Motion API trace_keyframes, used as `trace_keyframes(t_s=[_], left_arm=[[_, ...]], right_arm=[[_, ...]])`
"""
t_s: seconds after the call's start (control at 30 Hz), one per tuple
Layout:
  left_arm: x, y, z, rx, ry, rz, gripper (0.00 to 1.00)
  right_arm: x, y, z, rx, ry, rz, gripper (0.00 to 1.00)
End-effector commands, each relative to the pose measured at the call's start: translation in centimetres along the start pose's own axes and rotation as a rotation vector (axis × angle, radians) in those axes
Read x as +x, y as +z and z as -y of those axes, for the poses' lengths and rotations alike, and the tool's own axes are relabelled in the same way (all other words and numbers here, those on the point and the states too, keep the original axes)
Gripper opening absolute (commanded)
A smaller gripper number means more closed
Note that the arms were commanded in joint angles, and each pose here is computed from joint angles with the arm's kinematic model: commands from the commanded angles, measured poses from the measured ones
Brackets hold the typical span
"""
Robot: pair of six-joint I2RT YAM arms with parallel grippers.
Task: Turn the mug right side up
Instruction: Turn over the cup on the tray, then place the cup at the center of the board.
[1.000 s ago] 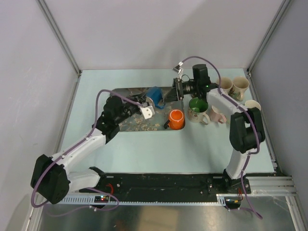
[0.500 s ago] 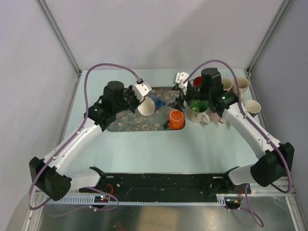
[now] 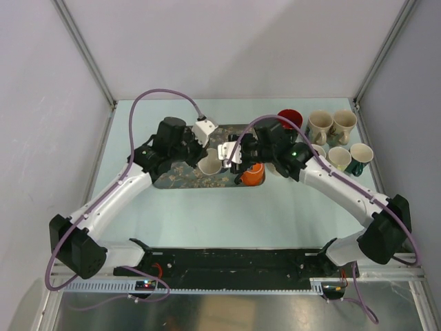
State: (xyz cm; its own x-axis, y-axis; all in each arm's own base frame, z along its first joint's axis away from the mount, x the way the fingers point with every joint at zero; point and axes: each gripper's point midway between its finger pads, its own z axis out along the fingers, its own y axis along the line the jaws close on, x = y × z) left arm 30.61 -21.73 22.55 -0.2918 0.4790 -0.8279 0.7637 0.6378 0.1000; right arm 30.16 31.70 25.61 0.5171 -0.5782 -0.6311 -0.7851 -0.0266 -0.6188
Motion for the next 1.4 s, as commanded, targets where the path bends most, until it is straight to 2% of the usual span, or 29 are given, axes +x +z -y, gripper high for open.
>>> trace_keyframes(t_s=[0.0,0.13,0.27,0.33,0.4,0.47,0.53,0.6,0.7,0.8,0.9,1.0,1.17,1.37], left_arm=[[-6.8,-2.3,-0.5,-0.021,0.009,0.205,0.0],[-7.5,-2.2,-0.7,-0.022,0.01,0.213,0.0],[-8.1,-2.2,-0.9,-0.026,0.015,0.223,0.0],[-8.3,-2.3,-0.9,-0.03,0.018,0.226,0.0],[-8.5,-2.3,-1.1,-0.036,0.019,0.228,0.0],[-8.6,-2.5,-1.2,-0.044,0.019,0.231,0.09],[-8.7,-2.7,-1.5,-0.061,0.017,0.233,0.45],[-8.9,-3.2,-2.0,-0.095,0.003,0.238,0.68],[-9.3,-4.3,-2.6,-0.135,0.0,0.259,0.83],[-9.5,-5.6,-2.8,-0.155,0.003,0.284,0.88],[-9.4,-6.4,-3.1,-0.175,0.002,0.296,0.89],[-9.0,-6.4,-3.4,-0.186,-0.006,0.288,0.89],[-8.2,-5.5,-3.5,-0.184,-0.016,0.26,0.88],[-8.1,-4.8,-3.7,-0.182,-0.019,0.246,0.88]], right_arm=[[0.5,0.8,1.0,0.017,-0.105,-0.031,0.64],[0.8,1.6,0.3,-0.032,-0.116,-0.03,0.58],[0.6,2.0,-0.1,-0.065,-0.11,-0.019,0.45],[0.6,2.0,-0.1,-0.07,-0.103,-0.017,0.32],[0.6,2.1,0.1,-0.061,-0.09,-0.016,0.12],[0.6,2.1,0.7,-0.03,-0.065,-0.022,0.03],[0.8,1.8,1.4,0.002,-0.031,-0.029,0.01],[1.2,1.2,1.7,0.018,0.016,-0.034,0.0],[1.6,-0.9,2.1,0.032,0.114,-0.014,0.0],[2.2,-3.9,2.8,0.067,0.26,0.011,0.0],[3.5,-7.3,3.6,0.124,0.463,0.05,0.0],[5.1,-9.8,2.6,0.153,0.619,0.078,0.0],[7.5,-12.3,-1.4,0.199,0.662,0.053,0.0],[10.7,-13.1,-6.8,0.202,0.766,-0.022,0.0]])
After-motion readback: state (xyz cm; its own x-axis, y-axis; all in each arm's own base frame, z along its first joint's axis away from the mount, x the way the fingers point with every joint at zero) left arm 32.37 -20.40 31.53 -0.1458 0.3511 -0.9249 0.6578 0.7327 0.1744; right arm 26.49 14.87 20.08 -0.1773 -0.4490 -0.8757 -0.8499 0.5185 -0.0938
